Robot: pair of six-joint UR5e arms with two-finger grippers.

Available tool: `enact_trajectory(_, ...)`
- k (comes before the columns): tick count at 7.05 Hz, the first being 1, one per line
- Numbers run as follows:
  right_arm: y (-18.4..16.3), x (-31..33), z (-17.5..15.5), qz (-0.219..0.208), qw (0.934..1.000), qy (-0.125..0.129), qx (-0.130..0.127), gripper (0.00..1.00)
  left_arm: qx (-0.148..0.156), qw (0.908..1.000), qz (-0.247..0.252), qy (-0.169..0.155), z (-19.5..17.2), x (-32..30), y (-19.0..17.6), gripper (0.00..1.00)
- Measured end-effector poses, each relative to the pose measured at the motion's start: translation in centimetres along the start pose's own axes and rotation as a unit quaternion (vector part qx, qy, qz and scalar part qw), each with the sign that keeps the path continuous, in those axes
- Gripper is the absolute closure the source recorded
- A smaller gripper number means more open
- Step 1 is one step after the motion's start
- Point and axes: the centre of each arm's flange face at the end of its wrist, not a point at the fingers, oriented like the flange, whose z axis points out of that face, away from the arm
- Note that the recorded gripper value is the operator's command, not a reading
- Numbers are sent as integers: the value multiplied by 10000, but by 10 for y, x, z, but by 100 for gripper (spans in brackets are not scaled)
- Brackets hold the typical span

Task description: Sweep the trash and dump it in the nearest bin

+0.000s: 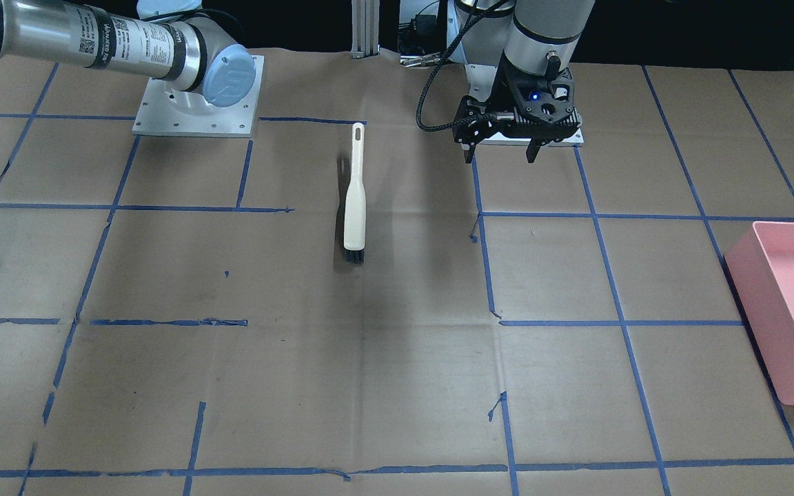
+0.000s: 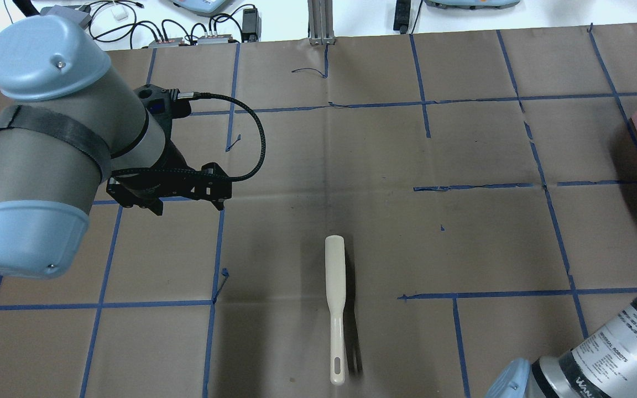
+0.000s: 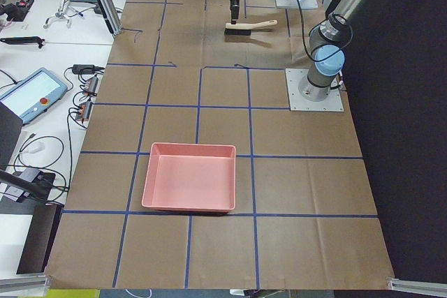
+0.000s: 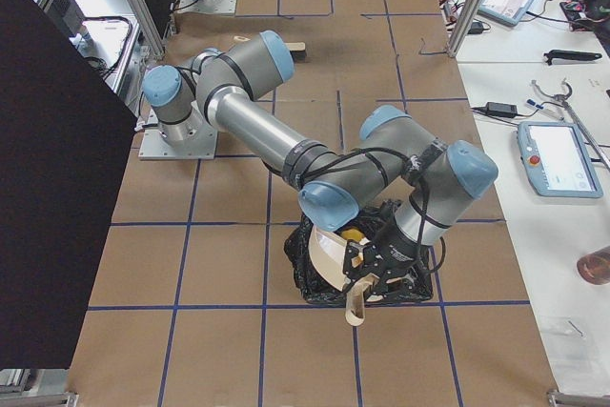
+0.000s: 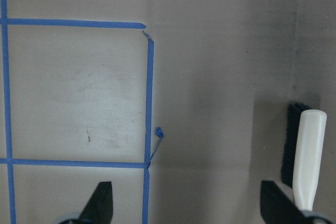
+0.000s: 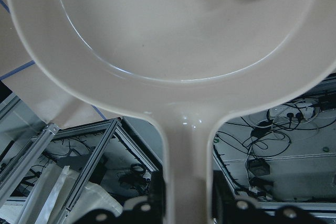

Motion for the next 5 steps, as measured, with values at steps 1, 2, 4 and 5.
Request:
enact_trajectory(1,-4,-1,4,-94,9999,-123,65,88,-17,10000,-4,0,1,0,1,0)
enact_trajectory(2,-8,-3,8,-210,9993,-282,141,88,-36,10000,-21,17,2,0,2,0)
enact_trajectory(4,-10,-6,18,-347,9977,-517,256,87,-84,9999,-35,68,5,3,3,0)
enact_trajectory(5,-9,-7,23,-383,9970,-598,296,87,-115,9999,-34,72,8,4,1,0)
